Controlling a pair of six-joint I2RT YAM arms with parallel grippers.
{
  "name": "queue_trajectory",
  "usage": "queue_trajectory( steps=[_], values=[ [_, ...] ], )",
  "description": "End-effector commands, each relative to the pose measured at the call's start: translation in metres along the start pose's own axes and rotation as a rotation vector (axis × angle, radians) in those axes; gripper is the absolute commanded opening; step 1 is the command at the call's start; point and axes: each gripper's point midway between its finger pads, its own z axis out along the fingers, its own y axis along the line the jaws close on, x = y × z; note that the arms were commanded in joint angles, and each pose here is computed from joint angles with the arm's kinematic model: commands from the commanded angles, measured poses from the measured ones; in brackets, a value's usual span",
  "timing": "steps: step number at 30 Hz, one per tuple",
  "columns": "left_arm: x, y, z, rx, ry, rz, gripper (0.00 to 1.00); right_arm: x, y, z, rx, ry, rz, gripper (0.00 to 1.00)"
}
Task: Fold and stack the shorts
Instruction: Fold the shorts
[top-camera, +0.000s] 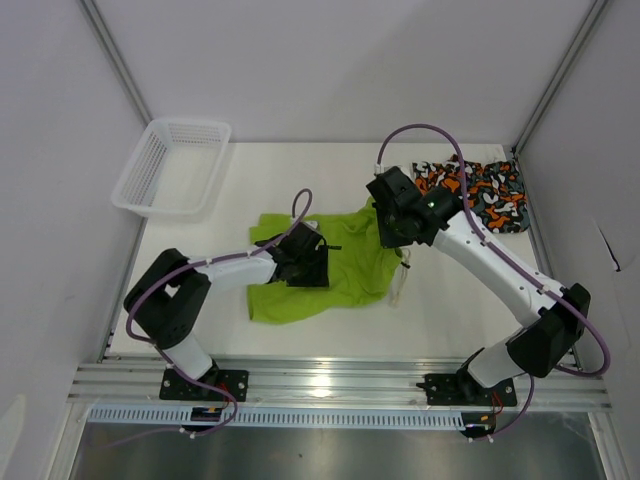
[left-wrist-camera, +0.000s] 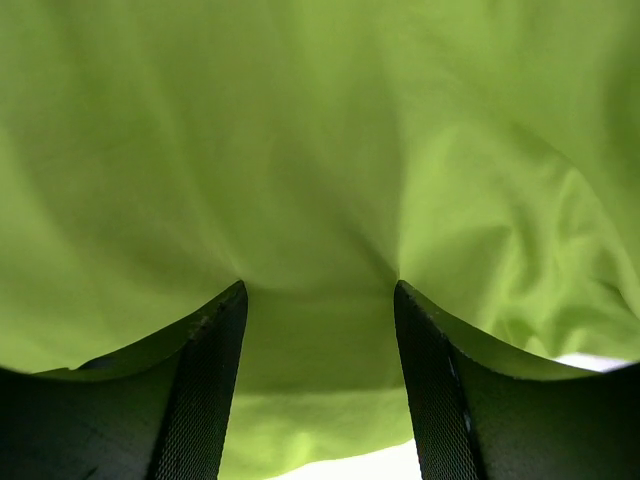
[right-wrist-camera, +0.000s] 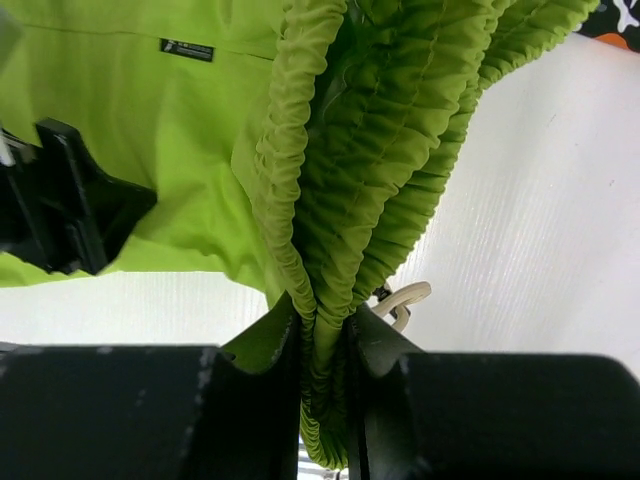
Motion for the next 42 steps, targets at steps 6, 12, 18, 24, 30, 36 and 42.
queue_trajectory(
  steps=[6, 12, 18, 24, 30, 36, 42],
  values=[
    [-0.004, -0.043, 0.008, 0.051, -0.040, -0.038, 0.62, -0.013, 0.021, -0.016, -0.057, 0.011, -0.004, 0.00],
    [0.003, -0.061, 0.009, 0.051, -0.060, -0.021, 0.62, -0.016, 0.035, -0.021, -0.119, 0.005, 0.011, 0.00],
    [0.005, -0.065, 0.012, 0.077, -0.056, -0.038, 0.62, -0.021, 0.046, -0.026, -0.165, -0.019, 0.049, 0.00],
    [-0.006, -0.071, -0.010, 0.131, -0.083, -0.043, 0.64, -0.014, 0.052, -0.020, -0.185, 0.000, 0.024, 0.00],
    [-0.043, -0.063, -0.077, 0.187, -0.177, -0.047, 0.71, -0.010, 0.046, -0.018, -0.163, 0.000, -0.001, 0.00],
    [-0.058, 0.013, -0.110, 0.098, -0.201, -0.111, 0.80, -0.006, 0.045, -0.011, -0.148, 0.020, -0.023, 0.00],
    [-0.054, 0.103, -0.100, 0.001, -0.230, -0.281, 0.81, -0.008, 0.051, -0.006, -0.142, 0.031, -0.049, 0.00]
  ],
)
